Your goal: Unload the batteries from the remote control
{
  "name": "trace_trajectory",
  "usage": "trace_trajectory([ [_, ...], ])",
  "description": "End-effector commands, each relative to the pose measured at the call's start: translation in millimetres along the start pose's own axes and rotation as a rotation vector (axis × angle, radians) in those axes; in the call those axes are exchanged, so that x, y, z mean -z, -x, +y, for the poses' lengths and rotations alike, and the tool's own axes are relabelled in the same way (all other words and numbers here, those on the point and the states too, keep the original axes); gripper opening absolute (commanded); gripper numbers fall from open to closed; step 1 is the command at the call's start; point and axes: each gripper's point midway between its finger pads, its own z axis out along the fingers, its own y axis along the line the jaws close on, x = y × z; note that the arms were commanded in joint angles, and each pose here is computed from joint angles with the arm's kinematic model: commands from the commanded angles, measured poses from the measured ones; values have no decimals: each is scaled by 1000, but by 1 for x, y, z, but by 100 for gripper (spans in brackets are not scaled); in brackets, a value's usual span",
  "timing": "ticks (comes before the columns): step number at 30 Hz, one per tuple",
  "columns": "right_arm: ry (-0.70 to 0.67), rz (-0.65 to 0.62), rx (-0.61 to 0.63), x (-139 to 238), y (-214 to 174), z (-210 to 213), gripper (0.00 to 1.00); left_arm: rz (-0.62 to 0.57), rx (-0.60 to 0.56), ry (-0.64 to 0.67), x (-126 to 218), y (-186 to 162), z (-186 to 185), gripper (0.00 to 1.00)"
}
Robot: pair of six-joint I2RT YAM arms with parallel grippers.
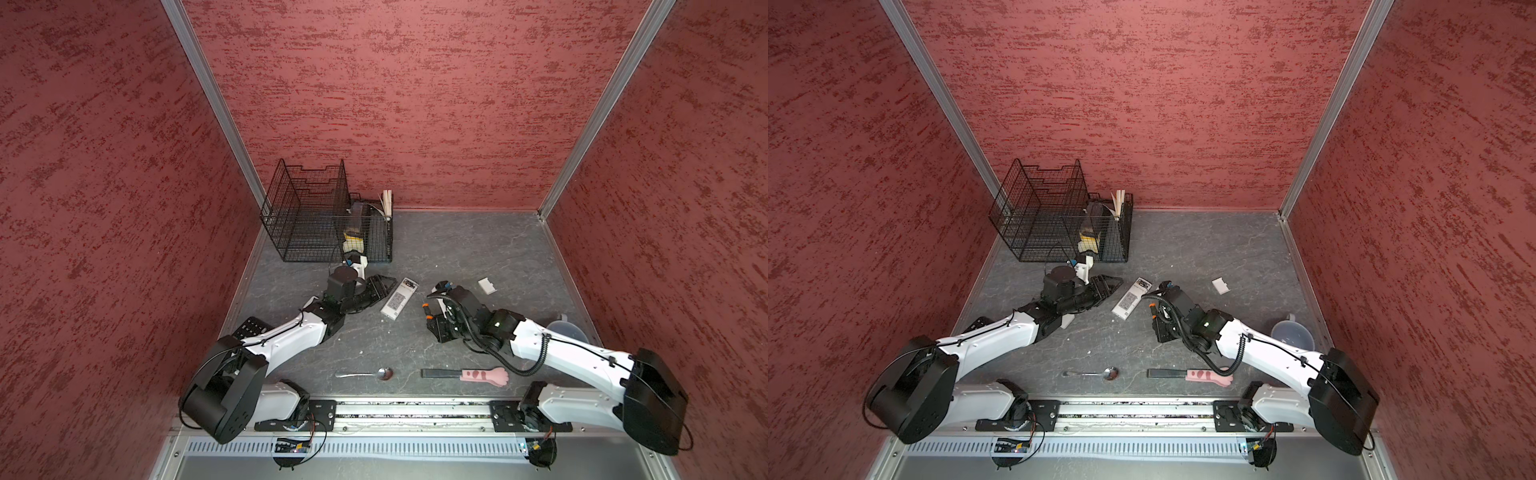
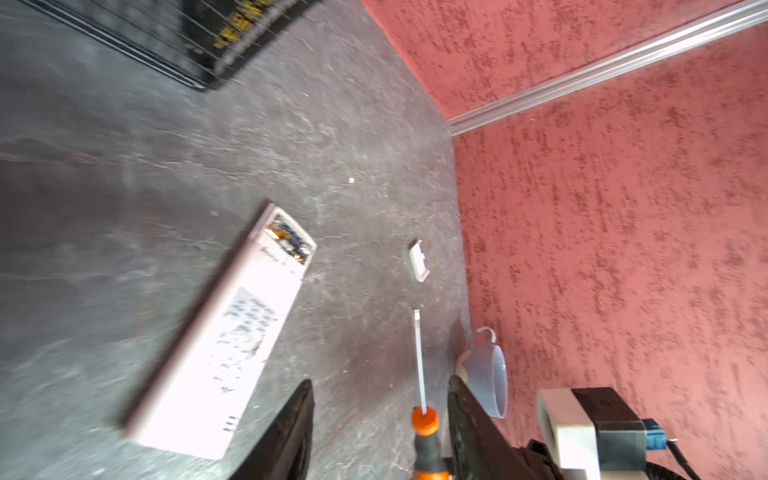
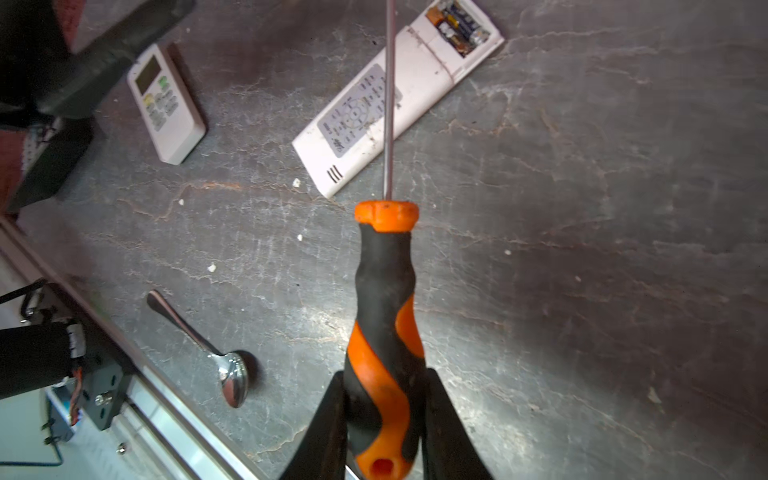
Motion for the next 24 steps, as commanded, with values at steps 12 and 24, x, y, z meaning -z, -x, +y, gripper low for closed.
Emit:
trace_trajectory([
  [12,305,-163,-63,10,48,53,13,-41,-110,-173,-4,-9,-49,52],
  [24,391,-218,-138,22,62,47,12,-44,-138,-179,2,-12,-53,46],
])
